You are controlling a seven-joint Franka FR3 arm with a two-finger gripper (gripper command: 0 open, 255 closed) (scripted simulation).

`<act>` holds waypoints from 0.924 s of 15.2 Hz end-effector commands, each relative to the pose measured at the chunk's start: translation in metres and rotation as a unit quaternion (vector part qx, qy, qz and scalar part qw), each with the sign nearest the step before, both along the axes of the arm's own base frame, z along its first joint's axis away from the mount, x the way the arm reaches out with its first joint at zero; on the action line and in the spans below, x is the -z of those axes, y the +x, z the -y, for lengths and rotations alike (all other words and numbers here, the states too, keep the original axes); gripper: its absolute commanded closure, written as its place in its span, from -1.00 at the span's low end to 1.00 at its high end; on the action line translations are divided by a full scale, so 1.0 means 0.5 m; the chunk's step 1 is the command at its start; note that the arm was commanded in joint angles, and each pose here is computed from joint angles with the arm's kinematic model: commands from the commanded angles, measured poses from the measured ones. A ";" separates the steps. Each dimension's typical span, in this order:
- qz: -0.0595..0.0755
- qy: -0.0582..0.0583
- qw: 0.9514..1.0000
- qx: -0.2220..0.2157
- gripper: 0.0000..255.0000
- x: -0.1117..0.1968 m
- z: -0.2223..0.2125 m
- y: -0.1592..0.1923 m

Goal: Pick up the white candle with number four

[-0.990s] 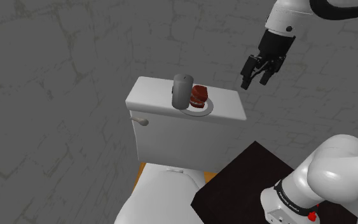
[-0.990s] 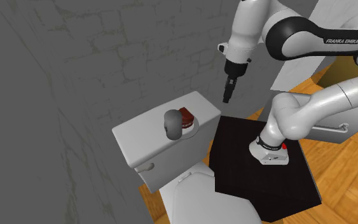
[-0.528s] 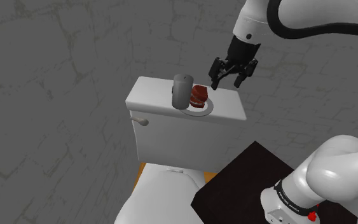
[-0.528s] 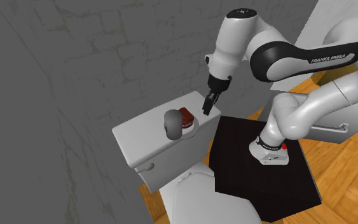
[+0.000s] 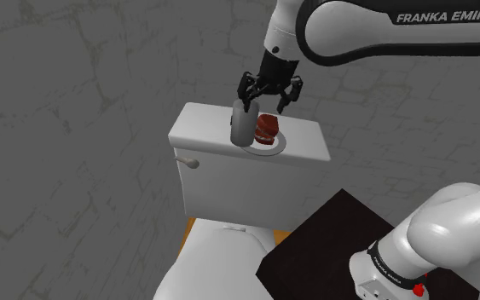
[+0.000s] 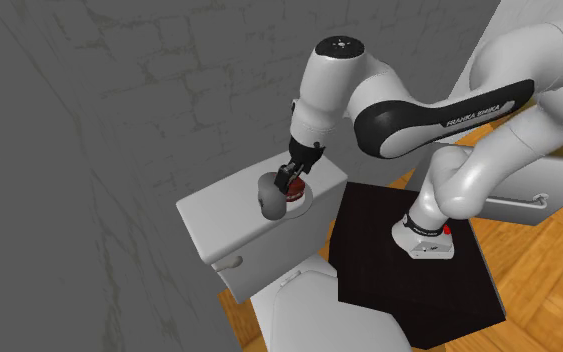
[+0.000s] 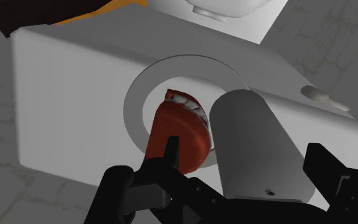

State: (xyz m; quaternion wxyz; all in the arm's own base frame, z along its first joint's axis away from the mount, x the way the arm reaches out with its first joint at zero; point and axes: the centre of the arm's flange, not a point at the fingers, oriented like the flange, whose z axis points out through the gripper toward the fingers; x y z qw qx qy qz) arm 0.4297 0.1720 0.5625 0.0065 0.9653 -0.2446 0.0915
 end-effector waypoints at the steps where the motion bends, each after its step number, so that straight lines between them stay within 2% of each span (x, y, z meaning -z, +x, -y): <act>1: 0.013 -0.002 1.000 0.022 -1.00 0.016 -0.034 0.046; 2: 0.016 -0.003 0.999 0.028 -1.00 0.019 -0.041 0.058; 11: 0.016 -0.003 0.999 0.028 -1.00 0.099 -0.041 0.057; 12: 0.016 -0.003 0.999 0.028 1.00 0.096 -0.043 0.058; 14: 0.016 -0.003 0.999 0.028 1.00 0.096 -0.044 0.058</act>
